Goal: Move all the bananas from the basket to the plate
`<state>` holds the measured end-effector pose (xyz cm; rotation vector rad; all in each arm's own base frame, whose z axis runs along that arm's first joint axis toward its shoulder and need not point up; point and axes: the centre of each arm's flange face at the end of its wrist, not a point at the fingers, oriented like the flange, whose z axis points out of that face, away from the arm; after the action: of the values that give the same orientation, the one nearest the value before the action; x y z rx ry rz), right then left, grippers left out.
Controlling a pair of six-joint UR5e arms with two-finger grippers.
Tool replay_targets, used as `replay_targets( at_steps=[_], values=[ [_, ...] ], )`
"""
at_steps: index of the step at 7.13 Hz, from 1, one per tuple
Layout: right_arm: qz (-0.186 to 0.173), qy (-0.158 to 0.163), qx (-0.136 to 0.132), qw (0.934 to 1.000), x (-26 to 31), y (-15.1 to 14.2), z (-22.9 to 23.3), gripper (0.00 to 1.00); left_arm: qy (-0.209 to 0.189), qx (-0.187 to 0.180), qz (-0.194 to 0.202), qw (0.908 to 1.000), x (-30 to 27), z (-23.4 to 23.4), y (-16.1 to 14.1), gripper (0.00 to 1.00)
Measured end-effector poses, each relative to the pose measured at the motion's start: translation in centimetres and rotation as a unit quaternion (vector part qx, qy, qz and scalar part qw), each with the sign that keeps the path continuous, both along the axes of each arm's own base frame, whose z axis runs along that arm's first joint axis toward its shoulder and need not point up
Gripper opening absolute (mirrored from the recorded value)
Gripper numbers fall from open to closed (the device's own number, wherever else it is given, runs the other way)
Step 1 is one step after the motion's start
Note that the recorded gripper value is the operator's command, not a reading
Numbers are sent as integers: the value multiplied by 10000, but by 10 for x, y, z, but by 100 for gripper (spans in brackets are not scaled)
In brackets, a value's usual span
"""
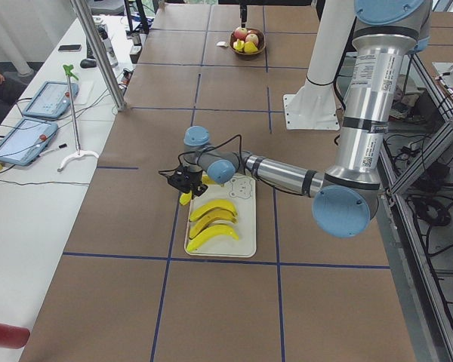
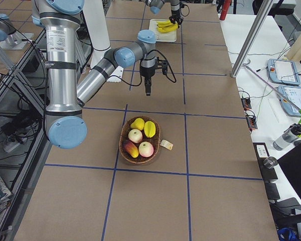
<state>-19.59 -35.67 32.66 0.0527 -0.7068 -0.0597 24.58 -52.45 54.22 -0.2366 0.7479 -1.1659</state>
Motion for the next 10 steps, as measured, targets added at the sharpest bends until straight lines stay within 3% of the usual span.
replay_targets(
  at_steps=[1,6,8,10],
  values=[
    [2,-5,3,10000,0,0,0,100,46,-5,-29,10000,0,6,6,100],
    [10,-14,7,10000,0,0,-1,100,190,110,141,9997,-1,22,30,100],
    [9,-10,3,10000,0,0,-1,100,477,200,622,9967,1,7,40,100],
    [7,2,-9,10000,-1,-1,0,100,384,887,1436,9849,-15,8,54,100]
  ],
)
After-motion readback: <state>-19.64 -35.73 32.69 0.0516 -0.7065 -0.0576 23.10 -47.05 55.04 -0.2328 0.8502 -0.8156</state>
